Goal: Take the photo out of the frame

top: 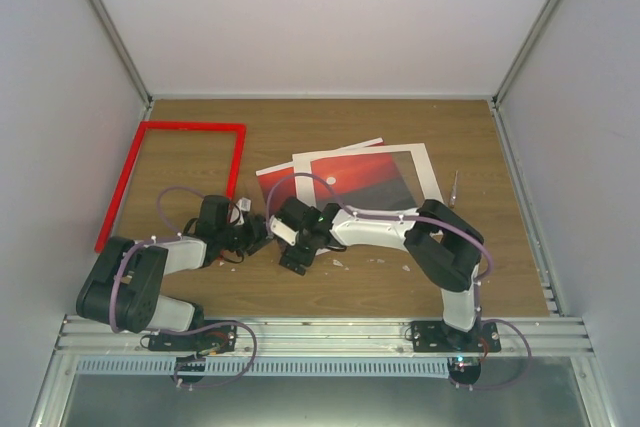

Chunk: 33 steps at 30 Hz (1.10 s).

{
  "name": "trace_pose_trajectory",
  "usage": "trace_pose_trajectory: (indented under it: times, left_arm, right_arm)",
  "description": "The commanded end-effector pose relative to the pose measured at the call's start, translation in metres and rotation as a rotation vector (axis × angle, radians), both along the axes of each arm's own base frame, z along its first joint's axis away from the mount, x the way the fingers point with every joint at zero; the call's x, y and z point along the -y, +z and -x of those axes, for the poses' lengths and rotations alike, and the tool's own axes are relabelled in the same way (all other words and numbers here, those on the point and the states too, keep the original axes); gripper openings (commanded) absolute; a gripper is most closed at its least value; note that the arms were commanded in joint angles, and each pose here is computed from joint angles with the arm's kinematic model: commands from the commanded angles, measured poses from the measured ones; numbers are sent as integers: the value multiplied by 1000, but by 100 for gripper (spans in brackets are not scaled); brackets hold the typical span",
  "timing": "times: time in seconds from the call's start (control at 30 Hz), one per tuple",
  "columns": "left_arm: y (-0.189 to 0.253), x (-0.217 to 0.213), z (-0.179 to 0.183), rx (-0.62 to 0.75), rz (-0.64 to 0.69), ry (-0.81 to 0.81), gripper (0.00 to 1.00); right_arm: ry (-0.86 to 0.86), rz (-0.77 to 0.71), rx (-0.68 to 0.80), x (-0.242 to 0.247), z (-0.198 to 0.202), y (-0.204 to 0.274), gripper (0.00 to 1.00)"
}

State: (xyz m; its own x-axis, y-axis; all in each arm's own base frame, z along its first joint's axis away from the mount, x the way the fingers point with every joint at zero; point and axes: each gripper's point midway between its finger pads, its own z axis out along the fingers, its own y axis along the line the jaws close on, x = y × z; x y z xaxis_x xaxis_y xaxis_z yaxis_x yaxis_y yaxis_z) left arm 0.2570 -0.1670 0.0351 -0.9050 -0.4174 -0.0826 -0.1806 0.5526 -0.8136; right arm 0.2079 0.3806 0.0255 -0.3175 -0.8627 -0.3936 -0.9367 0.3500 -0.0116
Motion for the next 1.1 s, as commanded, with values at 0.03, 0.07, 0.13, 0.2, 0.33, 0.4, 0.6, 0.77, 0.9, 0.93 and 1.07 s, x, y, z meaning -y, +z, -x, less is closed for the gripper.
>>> trace_pose_trajectory:
  times: [0.03,0.07,0.13,0.2,0.33,0.4,0.6,0.77,0.9,0.93,1.07]
  left_arm:
    - [-37,-21,19,-133,-122,68,54]
    - [-38,-21,20,-135,-122,67,54]
    - [-38,-22,20,-136,-123,69,54]
    - [-38,-21,21,-137,-118,70,54]
    - [-35,-20,22,-134,-96,78,54]
    - [-32,-23,20,-122,-99,87,53]
    - [-22,-37,17,-87,-155,115,51]
    - [-15,-45,21,-69,-181,135,51]
    - [-17,-54,23,-70,-240,149,51]
    - [-17,-54,23,-70,-240,143,50]
    - [-21,-53,25,-79,-246,128,46]
  right_arm:
    - [61,122,-53,10,19,-36,98]
    - [56,135,-53,11,18,-39,98]
    - [46,166,-56,16,18,-47,97]
    - [32,184,-57,19,16,-51,97]
    - [21,150,-51,15,16,-48,97]
    - [18,112,-52,13,16,-43,97]
    - [-9,80,2,17,7,-24,97]
    - [-1,-42,31,-1,4,13,97]
    - [5,-39,41,-6,0,14,98]
    - [6,-31,40,-6,-1,11,98]
    - [15,-39,35,-14,-3,7,98]
